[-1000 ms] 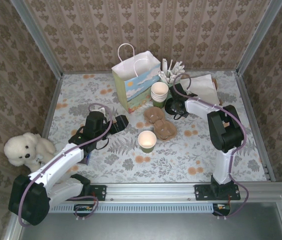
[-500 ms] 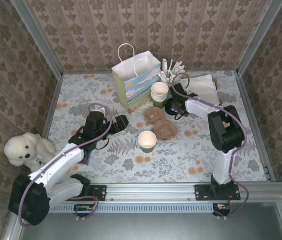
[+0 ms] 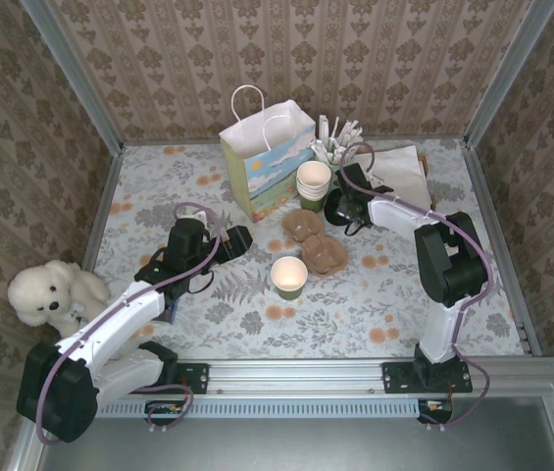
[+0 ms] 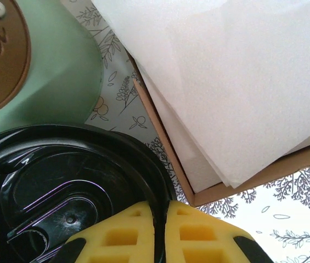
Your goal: Pack the takeout coffee
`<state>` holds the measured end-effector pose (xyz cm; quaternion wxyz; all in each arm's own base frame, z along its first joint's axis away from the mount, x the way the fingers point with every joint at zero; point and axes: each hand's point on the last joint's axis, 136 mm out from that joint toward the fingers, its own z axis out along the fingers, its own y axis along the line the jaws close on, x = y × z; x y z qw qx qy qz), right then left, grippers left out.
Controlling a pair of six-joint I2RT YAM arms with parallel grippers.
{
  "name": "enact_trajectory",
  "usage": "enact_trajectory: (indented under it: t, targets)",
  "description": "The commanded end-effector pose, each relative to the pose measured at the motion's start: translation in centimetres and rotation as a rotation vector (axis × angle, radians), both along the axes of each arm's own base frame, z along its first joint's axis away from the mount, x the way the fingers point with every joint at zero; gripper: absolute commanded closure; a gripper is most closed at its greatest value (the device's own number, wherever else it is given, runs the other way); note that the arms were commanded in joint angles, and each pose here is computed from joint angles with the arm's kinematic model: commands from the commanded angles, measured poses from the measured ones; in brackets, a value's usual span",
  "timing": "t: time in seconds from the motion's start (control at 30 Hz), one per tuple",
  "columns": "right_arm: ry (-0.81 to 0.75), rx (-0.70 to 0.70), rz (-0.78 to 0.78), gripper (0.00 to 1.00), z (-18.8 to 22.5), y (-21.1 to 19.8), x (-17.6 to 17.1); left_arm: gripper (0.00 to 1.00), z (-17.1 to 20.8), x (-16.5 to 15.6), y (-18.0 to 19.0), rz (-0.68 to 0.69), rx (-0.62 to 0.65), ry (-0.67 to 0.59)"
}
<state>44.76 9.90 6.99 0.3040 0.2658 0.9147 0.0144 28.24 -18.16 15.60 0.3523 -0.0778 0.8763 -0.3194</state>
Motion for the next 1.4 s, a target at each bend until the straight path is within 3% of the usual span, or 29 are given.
enact_trajectory:
  t: [0.0,0.33,0.5,0.77,1.17,1.37]
  targets:
    - [-0.095,-0.016,0.022,0.87,1.9,-0.2,0.5,0.0,0.4,0.3,-0.1,-0.002,-0.016,-0.009]
    - [-0.211,0.061,0.139,0.8,2.6,1.7,0.8,0.0,0.1,0.3,-0.4,-0.009,-0.022,0.005]
    - [-0.199,0.056,0.142,0.89,2.5,1.6,0.7,0.0,0.0,0.3,-0.4,-0.011,-0.023,0.006]
    - [-0.242,0.036,0.171,0.9,4.0,1.3,-0.5,0.0,0.5,0.1,-0.8,-0.049,-0.016,-0.017]
    - [-0.316,-0.133,0.421,0.91,7.9,5.3,-6.3,0.0,5.1,-0.2,-6.1,-0.305,-0.043,-0.128]
    - [-0.325,-0.128,0.302,0.92,10.0,6.1,-8.4,0.0,6.3,0.5,-9.8,-0.38,-0.077,-0.103]
